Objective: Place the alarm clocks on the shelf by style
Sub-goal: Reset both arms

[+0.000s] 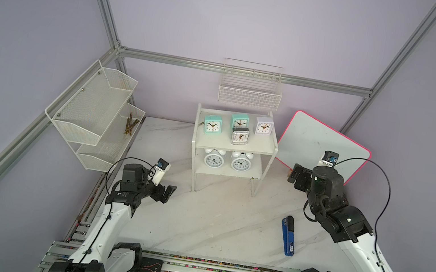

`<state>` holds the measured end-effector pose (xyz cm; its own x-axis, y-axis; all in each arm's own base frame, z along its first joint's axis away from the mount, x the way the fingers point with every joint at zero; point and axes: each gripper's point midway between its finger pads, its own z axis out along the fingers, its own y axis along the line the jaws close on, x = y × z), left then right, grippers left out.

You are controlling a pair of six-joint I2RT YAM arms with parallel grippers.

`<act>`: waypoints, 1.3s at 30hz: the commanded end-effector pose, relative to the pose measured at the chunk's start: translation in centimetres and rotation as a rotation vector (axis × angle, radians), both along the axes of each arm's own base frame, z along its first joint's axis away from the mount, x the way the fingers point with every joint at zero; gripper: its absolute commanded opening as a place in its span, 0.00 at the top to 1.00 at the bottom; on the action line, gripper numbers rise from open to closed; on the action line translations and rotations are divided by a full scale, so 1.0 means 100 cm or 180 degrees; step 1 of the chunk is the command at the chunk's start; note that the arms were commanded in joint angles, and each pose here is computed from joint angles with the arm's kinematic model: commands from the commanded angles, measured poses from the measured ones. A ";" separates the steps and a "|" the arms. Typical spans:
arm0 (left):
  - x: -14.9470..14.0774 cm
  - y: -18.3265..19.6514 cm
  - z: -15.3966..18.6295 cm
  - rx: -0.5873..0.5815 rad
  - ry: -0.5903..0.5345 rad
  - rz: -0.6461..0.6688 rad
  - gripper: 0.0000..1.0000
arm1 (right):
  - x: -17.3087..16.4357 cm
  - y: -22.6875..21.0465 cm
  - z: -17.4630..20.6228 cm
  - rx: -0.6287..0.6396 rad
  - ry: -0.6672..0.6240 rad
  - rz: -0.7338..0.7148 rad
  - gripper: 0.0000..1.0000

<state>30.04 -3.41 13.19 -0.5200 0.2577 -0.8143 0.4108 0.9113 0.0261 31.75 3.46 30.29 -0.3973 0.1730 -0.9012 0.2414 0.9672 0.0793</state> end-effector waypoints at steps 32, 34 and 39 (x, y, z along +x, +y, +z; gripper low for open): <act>0.063 0.045 0.004 -0.0404 -0.1795 0.1101 0.00 | 0.069 -0.033 -0.148 -0.0292 -0.0978 0.0418 0.01; 0.063 0.049 0.004 -0.0412 -0.1882 0.1157 0.00 | 0.066 -0.032 -0.149 -0.0291 -0.1113 0.0432 0.01; 0.068 0.060 0.001 -0.0400 -0.1789 0.1383 0.00 | 0.073 -0.024 -0.169 -0.0319 -0.1062 0.0595 0.01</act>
